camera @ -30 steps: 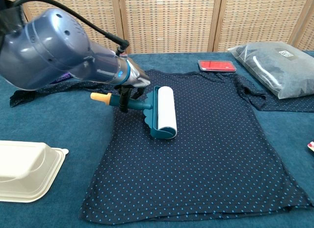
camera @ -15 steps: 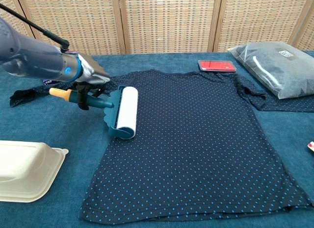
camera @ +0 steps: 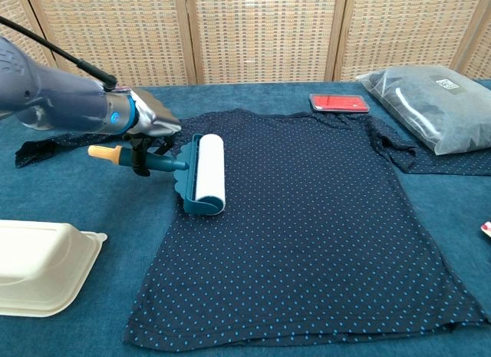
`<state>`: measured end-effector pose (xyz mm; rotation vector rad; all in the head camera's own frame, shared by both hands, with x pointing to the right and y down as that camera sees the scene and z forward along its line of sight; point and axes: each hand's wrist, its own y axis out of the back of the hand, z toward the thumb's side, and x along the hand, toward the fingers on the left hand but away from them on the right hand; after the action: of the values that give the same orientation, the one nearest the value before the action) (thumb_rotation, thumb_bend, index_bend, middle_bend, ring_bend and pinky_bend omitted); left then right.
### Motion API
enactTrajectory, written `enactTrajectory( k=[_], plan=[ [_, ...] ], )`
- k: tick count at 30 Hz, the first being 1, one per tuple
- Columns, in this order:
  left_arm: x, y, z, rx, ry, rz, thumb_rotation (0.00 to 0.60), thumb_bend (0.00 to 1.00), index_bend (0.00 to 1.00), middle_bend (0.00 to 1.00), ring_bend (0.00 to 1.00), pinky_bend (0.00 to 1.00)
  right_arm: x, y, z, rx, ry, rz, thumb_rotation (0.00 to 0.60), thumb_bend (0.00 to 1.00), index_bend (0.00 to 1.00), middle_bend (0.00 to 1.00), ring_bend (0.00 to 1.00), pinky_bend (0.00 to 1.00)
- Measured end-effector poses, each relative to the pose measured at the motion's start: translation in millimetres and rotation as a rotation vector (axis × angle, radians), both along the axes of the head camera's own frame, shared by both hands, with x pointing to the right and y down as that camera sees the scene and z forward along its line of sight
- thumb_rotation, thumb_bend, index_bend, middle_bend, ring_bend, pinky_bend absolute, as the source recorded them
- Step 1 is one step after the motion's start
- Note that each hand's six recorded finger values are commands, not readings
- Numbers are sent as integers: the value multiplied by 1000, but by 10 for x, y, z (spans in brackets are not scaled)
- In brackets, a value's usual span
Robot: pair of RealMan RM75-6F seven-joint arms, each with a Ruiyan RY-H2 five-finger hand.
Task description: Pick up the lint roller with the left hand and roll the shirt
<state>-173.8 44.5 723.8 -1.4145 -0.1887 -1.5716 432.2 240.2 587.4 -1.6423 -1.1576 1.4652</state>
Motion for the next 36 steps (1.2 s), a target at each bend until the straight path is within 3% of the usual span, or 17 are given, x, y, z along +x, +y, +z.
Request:
enactTrajectory(
  k=[10,23,30,36],
  plan=[
    [454,2,10,2,35,25,600,408,873,915,749,662,32,-2,18,-9,-4,12,600,130,0,0,0,0],
    [1097,171,123,-26,61,61,600,410,871,915,749,662,59,-9,25,-13,-17,23,600,130,0,0,0,0],
    [1170,177,107,-26,66,62,600,410,871,915,749,662,70,-5,20,-14,-18,25,600,129,0,0,0,0],
    [1014,131,61,-17,49,52,600,410,871,915,749,663,29,11,15,-14,-17,10,600,129,0,0,0,0]
  ],
)
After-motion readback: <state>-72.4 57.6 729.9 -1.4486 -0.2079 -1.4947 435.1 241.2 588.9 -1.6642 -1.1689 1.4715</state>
